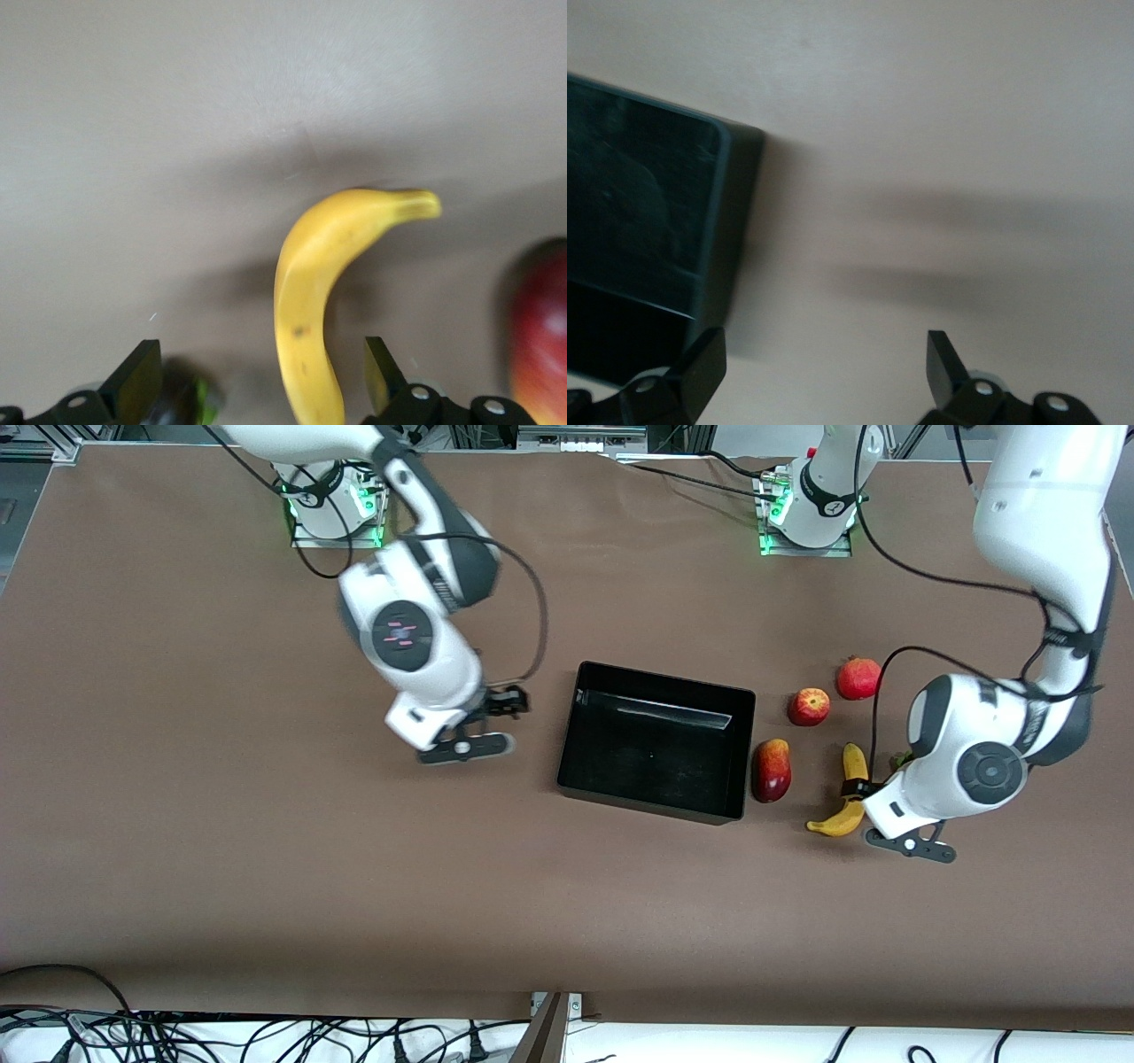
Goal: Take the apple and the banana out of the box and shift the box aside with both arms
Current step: 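Grasp the box rim with the right gripper while the left gripper withdraws, then slide the black box away from the fruits with the right gripper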
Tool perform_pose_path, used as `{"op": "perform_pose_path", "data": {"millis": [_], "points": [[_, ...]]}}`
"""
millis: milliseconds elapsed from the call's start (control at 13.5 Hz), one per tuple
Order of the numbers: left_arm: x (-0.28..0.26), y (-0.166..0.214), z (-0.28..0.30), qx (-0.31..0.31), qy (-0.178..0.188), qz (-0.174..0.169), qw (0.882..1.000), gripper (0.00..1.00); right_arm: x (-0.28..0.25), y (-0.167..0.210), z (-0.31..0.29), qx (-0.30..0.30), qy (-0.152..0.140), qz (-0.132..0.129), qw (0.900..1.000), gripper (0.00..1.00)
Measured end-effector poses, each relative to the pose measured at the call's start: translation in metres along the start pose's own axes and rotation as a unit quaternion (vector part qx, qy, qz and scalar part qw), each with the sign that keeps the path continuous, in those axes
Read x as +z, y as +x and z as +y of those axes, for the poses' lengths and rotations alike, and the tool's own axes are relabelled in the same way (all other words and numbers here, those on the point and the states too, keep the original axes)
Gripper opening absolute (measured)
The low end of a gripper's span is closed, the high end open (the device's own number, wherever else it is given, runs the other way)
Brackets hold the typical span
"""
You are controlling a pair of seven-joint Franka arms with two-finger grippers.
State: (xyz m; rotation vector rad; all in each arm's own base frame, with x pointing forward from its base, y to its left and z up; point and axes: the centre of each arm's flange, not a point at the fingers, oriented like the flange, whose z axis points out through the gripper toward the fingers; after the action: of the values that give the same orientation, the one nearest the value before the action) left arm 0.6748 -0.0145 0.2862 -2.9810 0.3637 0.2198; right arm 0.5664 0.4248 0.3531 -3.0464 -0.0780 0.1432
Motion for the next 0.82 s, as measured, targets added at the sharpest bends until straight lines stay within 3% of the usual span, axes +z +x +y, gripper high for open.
{"op": "perform_pose_path", "data": {"millis": [297,669,743,817], "points": [[-0.133,-0.019,0.019,0.002,0.0,0.01,1.0,1.0,0.058,-0.017,-0.06,0.108,0.018,0.019,0.994,1.0],[-0.241,-0.058,0.006,-0.034,-0.066,0.012,0.997,1.0,0.13,-0.044,-0.097,0.165,0.015,0.013,0.986,0.96],[-0.253,-0.068,0.002,-0.045,-0.073,0.015,0.996,1.0,0.136,-0.048,-0.101,0.164,0.012,0.011,0.986,0.88],[-0.264,-0.08,0.001,-0.063,-0.076,0.019,0.995,1.0,0.139,-0.049,-0.101,0.164,0.01,0.01,0.986,0.74]]}}
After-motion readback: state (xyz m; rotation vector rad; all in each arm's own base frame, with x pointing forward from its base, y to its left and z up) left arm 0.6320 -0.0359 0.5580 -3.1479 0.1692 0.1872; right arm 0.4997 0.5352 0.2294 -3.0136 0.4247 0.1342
